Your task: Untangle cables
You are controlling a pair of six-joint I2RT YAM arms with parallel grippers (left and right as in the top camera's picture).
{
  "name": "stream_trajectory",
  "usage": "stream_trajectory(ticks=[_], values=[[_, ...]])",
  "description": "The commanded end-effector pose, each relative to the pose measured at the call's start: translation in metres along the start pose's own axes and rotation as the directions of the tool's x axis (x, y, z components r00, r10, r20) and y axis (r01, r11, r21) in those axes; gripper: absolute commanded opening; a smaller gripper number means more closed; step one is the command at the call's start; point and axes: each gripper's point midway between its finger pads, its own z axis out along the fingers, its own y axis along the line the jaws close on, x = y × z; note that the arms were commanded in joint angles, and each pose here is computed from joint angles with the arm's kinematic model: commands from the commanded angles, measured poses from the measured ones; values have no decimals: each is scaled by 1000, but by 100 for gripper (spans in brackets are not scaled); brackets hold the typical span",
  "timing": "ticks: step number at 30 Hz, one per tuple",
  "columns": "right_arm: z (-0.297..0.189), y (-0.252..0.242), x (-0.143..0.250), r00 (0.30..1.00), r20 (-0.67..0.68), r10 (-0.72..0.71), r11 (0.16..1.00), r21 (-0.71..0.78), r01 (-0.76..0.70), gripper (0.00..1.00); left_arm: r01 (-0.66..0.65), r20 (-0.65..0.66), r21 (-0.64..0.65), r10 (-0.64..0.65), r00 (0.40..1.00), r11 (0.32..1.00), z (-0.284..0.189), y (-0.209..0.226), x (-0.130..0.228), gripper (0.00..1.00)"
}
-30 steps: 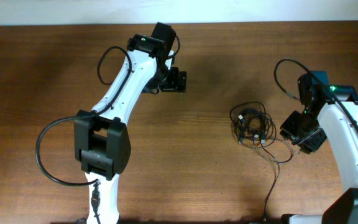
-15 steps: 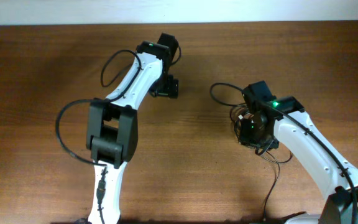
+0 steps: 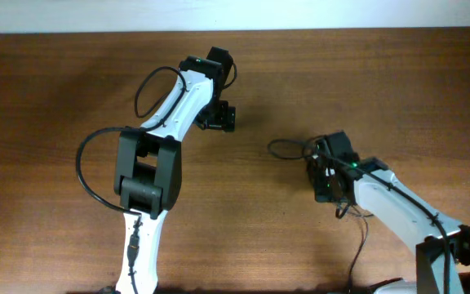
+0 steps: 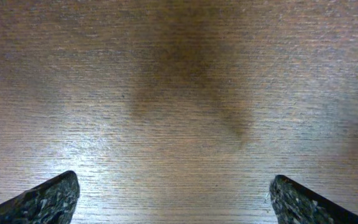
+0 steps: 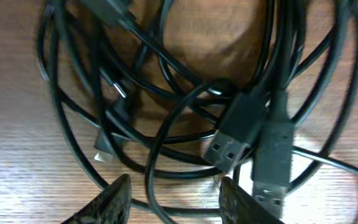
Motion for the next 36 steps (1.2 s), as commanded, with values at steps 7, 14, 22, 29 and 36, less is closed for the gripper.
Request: stream_trajectory(ticks=[7, 14, 22, 29, 36], values=[[4, -1, 24, 997, -75, -22, 1000, -15, 21, 4, 5, -4, 6, -5, 1000, 1000, 0, 2, 0, 99], [-117, 23, -22, 989, -146, -29, 991, -136, 9, 4, 5, -4, 6, -5, 1000, 1000, 0, 2, 0, 99], [-245, 92, -99, 983, 172, -60, 833, -533, 144, 4, 5, -4, 6, -5, 1000, 1000, 0, 2, 0, 99], [-240, 83, -106, 974, 212, -83, 858, -482, 178, 4, 6, -4, 6, -6, 1000, 1000, 0, 2, 0, 99], [-185, 67, -74, 991, 48, -126, 898, -418, 135, 4, 4, -20, 4, -3, 1000, 1000, 0, 3, 4, 99]])
